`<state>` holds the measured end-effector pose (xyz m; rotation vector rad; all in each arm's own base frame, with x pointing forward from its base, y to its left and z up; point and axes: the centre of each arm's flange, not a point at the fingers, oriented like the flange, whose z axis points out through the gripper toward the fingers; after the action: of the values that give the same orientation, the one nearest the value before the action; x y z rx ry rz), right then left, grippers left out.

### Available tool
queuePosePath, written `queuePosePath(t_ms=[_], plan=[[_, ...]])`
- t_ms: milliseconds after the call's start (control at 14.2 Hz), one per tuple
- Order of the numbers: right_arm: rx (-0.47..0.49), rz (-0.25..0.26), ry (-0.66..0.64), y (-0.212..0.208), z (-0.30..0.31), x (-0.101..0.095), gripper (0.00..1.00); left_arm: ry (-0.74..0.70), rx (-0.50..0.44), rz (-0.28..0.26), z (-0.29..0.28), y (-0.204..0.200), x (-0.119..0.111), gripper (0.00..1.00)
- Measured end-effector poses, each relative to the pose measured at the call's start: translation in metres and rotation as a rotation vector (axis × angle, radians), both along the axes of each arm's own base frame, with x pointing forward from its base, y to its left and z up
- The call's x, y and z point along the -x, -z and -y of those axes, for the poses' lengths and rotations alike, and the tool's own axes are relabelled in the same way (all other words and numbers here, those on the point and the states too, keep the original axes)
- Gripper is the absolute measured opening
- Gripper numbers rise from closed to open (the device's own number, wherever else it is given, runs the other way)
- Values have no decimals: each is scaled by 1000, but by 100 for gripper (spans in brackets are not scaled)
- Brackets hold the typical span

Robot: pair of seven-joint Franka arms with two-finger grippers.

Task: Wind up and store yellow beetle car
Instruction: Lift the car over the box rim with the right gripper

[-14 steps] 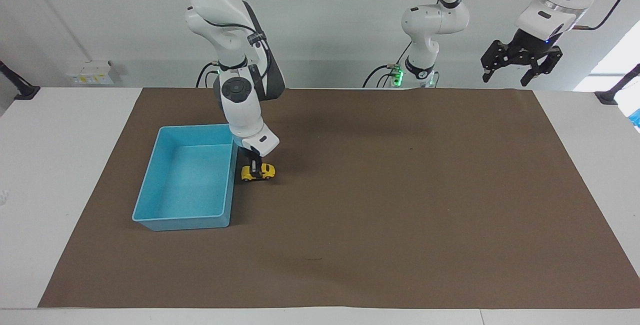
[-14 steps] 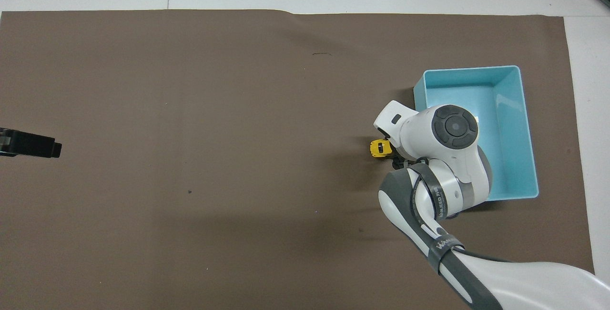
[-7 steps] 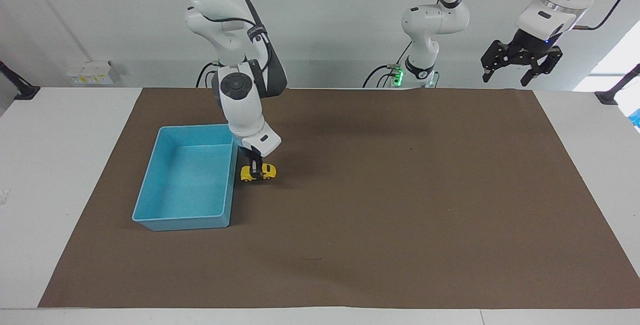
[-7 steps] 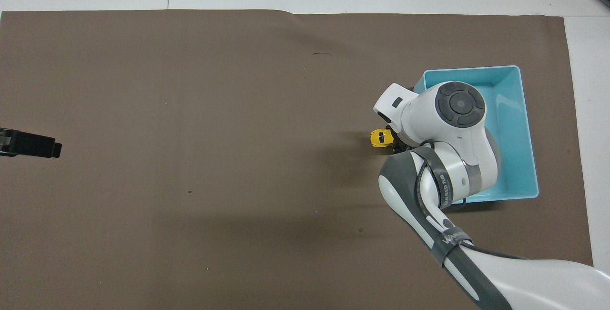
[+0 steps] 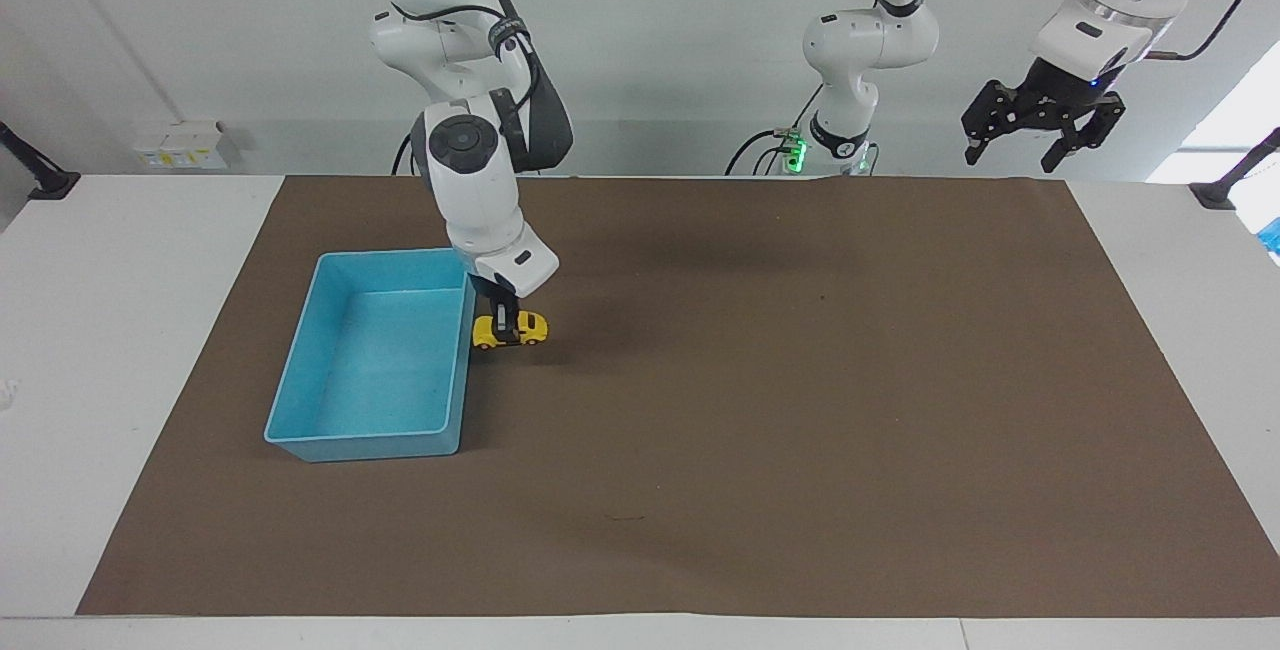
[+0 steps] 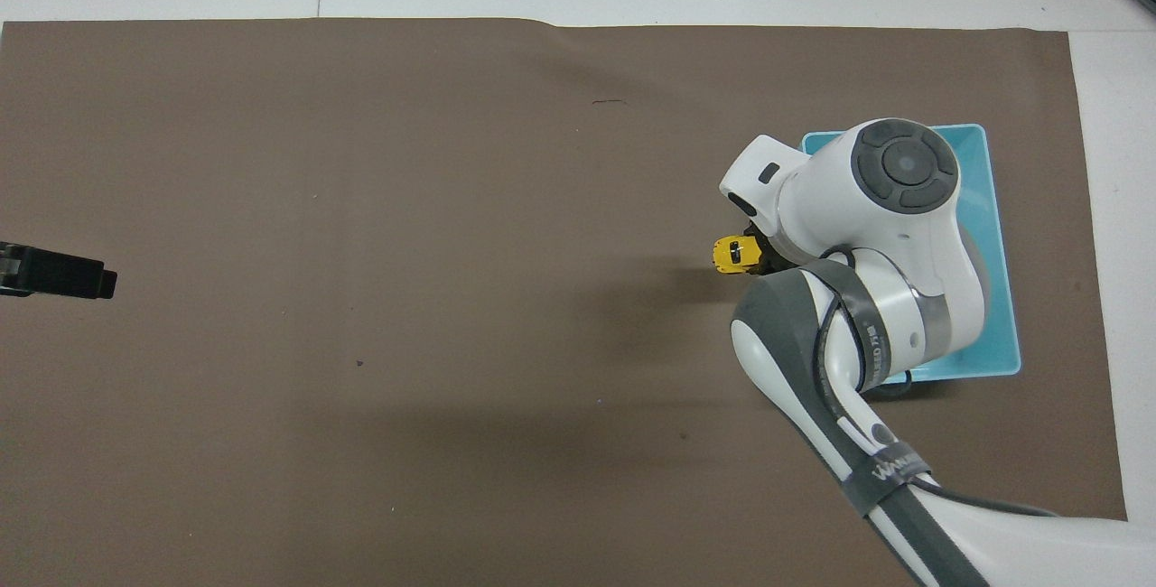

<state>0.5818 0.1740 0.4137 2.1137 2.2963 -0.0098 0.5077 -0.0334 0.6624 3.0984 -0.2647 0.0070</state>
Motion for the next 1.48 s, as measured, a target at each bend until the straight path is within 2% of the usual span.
queuePosePath(t_ms=[282,1058,1481], plan=[[7,-9,13,-11,14,1,44,0,0,0,0,0,0,100],[13,-56,-17,-21,126,-10,44,0,0,0,0,0,0,100],[9,-81,-36,-16,171,-8,44,0,0,0,0,0,0,100]])
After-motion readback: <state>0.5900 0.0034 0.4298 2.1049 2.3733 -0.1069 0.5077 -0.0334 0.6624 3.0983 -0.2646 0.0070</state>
